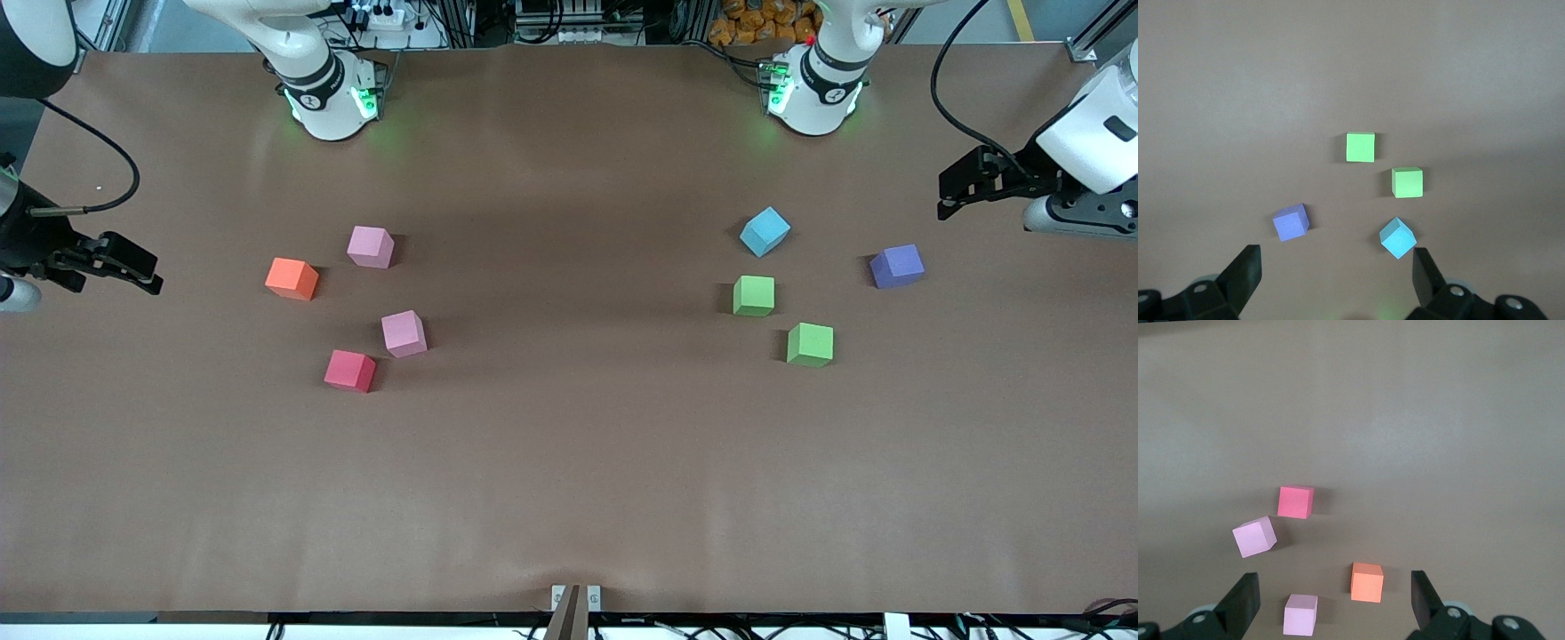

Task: Arrange blocks into number 1
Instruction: 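Move the left gripper toward the green cube beside the purple cube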

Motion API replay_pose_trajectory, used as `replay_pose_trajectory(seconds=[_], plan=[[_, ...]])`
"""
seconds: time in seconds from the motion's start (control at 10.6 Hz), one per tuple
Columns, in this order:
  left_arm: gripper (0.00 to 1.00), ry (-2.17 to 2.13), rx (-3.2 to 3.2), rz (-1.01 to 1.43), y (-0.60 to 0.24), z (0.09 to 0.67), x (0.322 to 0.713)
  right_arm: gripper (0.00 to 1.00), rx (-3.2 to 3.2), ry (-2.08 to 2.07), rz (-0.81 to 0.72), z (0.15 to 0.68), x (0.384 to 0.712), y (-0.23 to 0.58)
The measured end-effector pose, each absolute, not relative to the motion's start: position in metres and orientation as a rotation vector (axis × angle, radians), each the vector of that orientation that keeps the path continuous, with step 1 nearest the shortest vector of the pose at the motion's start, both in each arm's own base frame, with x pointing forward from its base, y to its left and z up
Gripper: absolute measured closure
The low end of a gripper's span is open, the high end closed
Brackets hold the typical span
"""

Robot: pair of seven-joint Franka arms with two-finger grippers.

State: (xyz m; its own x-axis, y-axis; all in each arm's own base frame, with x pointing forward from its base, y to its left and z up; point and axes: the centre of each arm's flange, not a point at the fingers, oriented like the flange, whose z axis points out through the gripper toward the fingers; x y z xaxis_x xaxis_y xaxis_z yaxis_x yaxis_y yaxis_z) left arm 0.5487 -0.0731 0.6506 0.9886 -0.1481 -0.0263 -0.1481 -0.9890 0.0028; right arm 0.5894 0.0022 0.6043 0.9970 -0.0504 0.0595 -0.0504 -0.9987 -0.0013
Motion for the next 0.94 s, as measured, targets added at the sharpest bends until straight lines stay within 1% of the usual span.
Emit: replay_pose_trajectory(seconds=[0.66,0.94], plan=[[0.0,-0.251,3.132,-0.058,-0.079,0.645,0.551,0.0,3.139,-0.084,0.081,0.601,0.59,0.001],[0.0,-0.247,3.131,-0.131,-0.082,0.618,0.563,0.0,3.139,-0.086,0.071,0.598,0.591,0.001]])
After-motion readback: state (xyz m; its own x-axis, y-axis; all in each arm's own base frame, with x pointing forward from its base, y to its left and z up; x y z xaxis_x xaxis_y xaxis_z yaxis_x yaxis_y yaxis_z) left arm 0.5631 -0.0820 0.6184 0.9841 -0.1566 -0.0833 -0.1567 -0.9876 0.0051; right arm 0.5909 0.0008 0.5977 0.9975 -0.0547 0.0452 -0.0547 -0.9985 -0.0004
